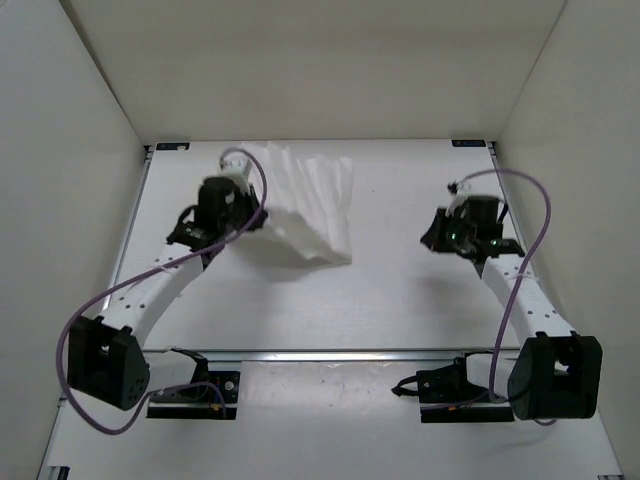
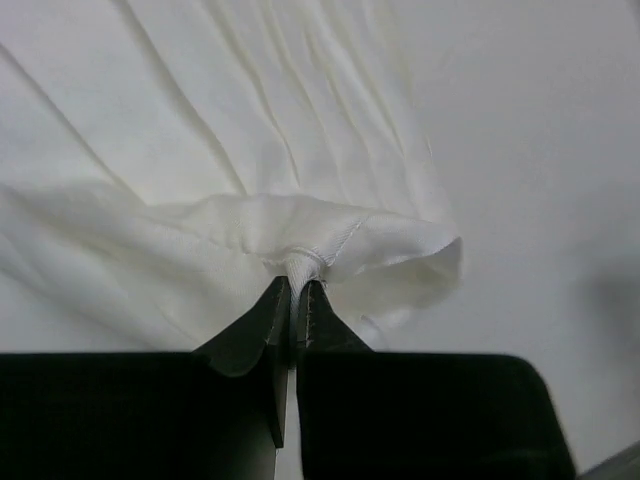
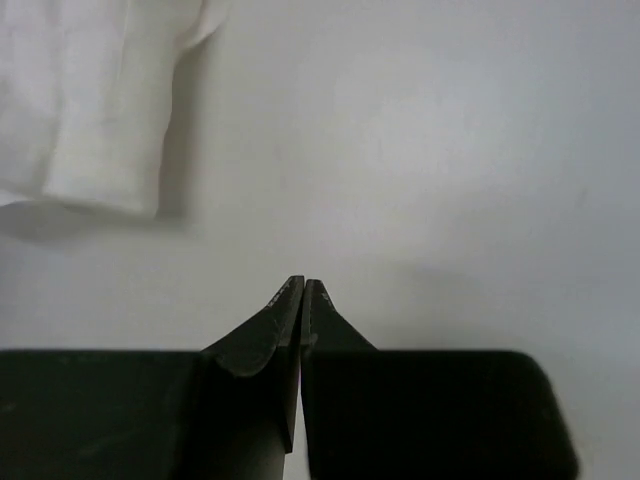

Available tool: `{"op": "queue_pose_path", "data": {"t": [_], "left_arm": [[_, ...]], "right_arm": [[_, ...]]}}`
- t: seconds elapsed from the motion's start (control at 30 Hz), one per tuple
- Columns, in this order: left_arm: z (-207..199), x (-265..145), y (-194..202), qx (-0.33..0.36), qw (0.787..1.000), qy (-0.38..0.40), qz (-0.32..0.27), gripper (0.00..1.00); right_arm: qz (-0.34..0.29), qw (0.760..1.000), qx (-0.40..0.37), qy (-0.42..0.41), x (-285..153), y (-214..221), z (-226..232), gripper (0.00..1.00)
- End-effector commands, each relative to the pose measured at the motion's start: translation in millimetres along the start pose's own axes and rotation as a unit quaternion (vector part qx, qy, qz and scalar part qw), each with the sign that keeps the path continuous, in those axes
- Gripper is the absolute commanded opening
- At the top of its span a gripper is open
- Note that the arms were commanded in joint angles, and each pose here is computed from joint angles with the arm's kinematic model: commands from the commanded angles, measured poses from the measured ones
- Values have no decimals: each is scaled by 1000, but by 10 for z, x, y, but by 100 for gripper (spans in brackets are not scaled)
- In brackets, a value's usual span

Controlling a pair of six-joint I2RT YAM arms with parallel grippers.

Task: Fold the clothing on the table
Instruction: Flatten the skirt out

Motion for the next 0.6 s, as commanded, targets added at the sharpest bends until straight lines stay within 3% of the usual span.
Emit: {"op": "queue_pose_path", "data": {"t": [0.0,0.1,0.17,0.27,0.3,0.33,0.43,0.57], "left_arm": [[118,-87,1188,-22,985,-28,170,0],[53,-275,1623,-36,973,-19,226,0],[33,-326,1679,-41,970,-12,238,0],[40,-349,1714,-36,965,-15,258,0],[43,-377,1749,-34,962,-19,270,0],[66,-388,1783,-36,960,-24,278,0],[78,-485,1863,-46,954,-35,296,0],[89,-609,2002,-73,953,-29,292,0]], "right_arm": [[38,998,42,14,-74,620,-76,0],[44,997,59,-14,-162,884,57,0],[36,997,57,-49,-155,910,162,0],[72,992,60,-86,23,1022,308,0],[69,992,42,-100,73,971,393,7],[81,990,39,-105,148,956,433,24],[83,988,3,-132,380,787,640,50],[93,980,-23,-176,701,558,827,56]]}}
Point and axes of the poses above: each gripper's point midway between its finger pads, its own x axis out along the fingers, its own z axis along the line the jaws close on, y = z × x, the point moved 4 cm from there along -x, back along the fingers, and after that the axes turned 3 degrees about x, right-handed, at the moved point
